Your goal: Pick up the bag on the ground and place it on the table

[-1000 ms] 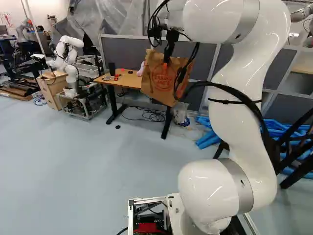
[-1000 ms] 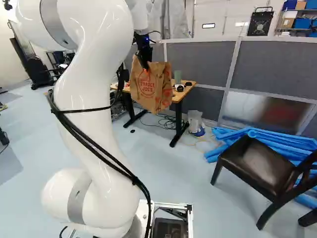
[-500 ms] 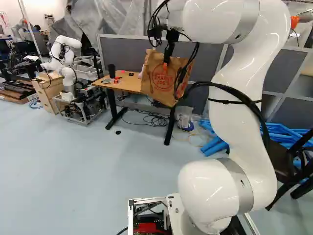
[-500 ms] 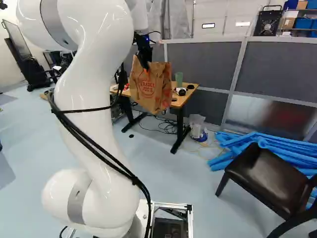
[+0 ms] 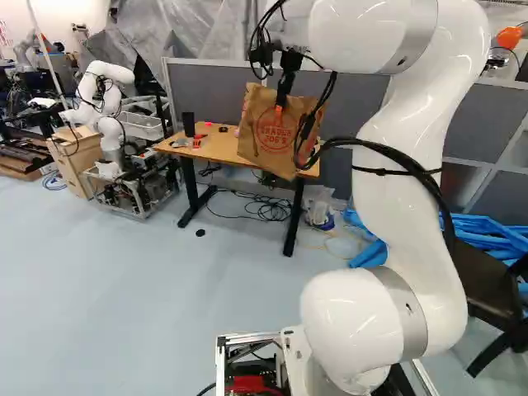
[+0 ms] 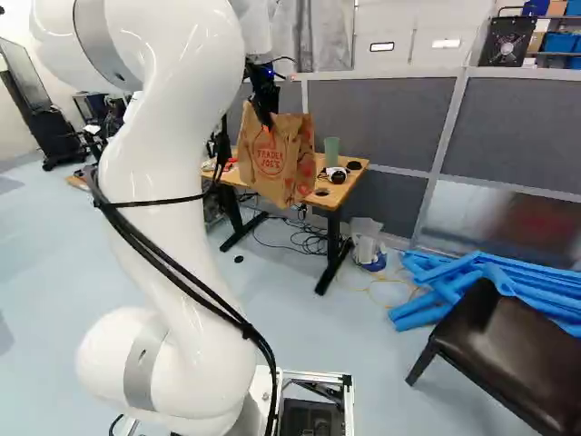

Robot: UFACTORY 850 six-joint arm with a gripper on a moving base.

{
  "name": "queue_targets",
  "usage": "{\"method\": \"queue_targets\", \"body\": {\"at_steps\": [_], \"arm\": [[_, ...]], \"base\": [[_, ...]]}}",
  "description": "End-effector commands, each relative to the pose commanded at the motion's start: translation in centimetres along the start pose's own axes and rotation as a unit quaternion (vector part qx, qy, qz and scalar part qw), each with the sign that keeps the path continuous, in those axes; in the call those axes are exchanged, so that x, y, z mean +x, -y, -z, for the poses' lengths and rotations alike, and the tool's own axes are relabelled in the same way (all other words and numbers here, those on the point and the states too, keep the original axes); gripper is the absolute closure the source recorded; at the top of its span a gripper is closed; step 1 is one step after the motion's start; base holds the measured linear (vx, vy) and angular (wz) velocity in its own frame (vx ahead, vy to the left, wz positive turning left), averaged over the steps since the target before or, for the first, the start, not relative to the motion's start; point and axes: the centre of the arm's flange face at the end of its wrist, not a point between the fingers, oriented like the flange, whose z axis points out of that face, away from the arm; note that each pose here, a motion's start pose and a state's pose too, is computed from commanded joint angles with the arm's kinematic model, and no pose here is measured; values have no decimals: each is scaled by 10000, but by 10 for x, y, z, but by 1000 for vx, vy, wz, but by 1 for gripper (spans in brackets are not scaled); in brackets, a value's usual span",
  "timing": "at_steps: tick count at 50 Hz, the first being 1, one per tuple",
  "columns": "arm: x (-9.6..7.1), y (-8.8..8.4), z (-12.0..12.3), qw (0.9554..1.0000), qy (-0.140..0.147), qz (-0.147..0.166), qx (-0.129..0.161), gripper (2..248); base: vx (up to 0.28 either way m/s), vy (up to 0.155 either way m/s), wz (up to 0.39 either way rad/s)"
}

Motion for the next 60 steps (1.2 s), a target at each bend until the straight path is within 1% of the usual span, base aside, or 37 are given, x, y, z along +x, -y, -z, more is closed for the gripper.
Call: {"method": "queue_targets", "body": {"at_steps": [49,60], "arm": [[0,0,0,10000,0,0,0,229],[0,0,0,10000,0,0,0,229]], "base": [[209,59,-14],[165,47,-4]]}}
